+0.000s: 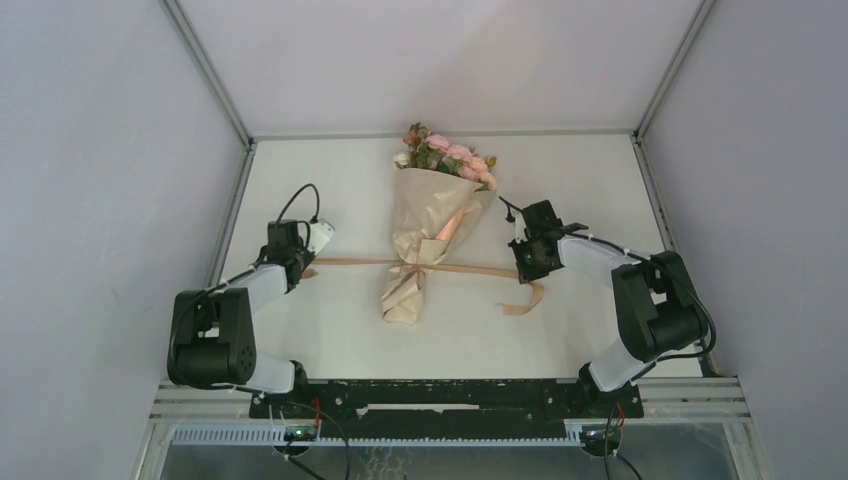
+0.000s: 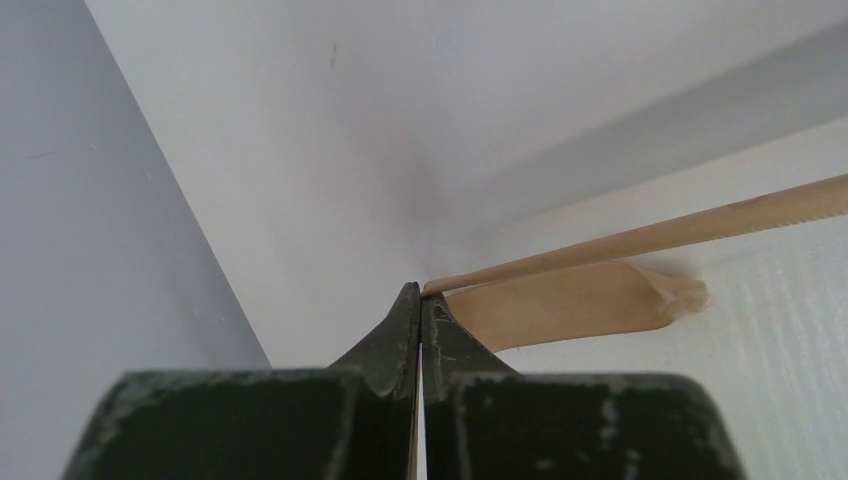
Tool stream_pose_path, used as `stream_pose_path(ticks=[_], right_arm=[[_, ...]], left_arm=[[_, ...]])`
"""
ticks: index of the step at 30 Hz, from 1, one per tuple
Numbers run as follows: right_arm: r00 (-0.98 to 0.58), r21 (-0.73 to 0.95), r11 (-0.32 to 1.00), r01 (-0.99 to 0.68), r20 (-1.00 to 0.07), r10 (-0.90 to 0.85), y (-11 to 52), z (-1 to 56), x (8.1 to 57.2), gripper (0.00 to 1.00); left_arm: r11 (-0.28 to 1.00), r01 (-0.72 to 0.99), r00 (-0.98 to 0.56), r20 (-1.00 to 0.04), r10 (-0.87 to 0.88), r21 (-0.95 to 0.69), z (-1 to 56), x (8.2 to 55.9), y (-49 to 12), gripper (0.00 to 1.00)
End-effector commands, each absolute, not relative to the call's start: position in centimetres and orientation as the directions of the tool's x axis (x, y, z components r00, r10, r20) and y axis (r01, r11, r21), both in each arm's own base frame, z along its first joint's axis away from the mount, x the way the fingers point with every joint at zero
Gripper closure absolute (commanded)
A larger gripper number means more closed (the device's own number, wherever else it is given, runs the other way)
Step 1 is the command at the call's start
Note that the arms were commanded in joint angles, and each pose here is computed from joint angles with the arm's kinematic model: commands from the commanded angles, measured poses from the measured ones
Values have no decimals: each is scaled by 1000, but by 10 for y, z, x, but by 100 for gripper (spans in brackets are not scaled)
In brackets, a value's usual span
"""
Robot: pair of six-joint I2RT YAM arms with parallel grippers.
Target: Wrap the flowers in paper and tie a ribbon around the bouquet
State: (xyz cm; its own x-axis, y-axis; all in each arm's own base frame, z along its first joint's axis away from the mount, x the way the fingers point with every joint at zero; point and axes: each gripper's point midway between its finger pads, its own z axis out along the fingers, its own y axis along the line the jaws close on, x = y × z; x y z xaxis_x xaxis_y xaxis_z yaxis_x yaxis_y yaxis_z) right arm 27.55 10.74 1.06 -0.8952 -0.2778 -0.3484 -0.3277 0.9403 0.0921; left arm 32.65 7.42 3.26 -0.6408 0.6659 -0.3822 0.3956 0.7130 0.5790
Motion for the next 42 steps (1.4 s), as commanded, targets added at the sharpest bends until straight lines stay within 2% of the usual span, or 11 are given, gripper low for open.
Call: stream_pose_path(ticks=[1, 8, 11, 17, 23, 26, 27, 29, 35, 41, 42], right_arm=[[-938, -134, 967, -216, -247, -243, 41, 1, 269, 100], [-931, -129, 962, -242, -248, -268, 48, 1, 267, 100], [-912, -101, 959, -266, -295, -285, 59, 11, 270, 100], [-737, 51, 841, -539, -511, -442, 147, 63, 264, 100], [-496, 264, 602, -753, -830, -257, 231, 178, 233, 100], [-434, 327, 483, -812, -892, -125, 252, 220, 213, 100], [-430, 345, 454, -821, -898, -95, 257, 228, 208, 100], [-430, 379, 402, -833, -902, -41, 266, 239, 201, 100], [-447, 462, 242, -853, -887, 120, 292, 283, 199, 100], [-438, 464, 199, -863, -884, 163, 297, 297, 199, 100], [-439, 464, 200, -863, -885, 158, 297, 296, 198, 100]], left_arm=[[661, 302, -699, -312, 643, 687, 49, 324, 116, 100], [667, 342, -681, -315, 661, 662, 49, 318, 110, 100], [682, 355, -680, -324, 657, 639, 52, 316, 105, 100], [747, 505, -587, -462, 665, 433, 82, 301, 43, 100], [725, 647, -517, -563, 645, 236, 105, 284, -14, 98], [620, 765, -446, -552, 704, 173, 106, 266, -45, 47], [588, 795, -425, -555, 715, 149, 109, 258, -56, 34], [524, 840, -353, -593, 724, 140, 124, 252, -82, 28], [264, 952, -76, -719, 691, 152, 161, 231, -181, 34], [276, 933, 47, -836, 546, 232, 194, 268, -229, 17], [270, 934, 67, -857, 510, 234, 200, 271, -236, 9]])
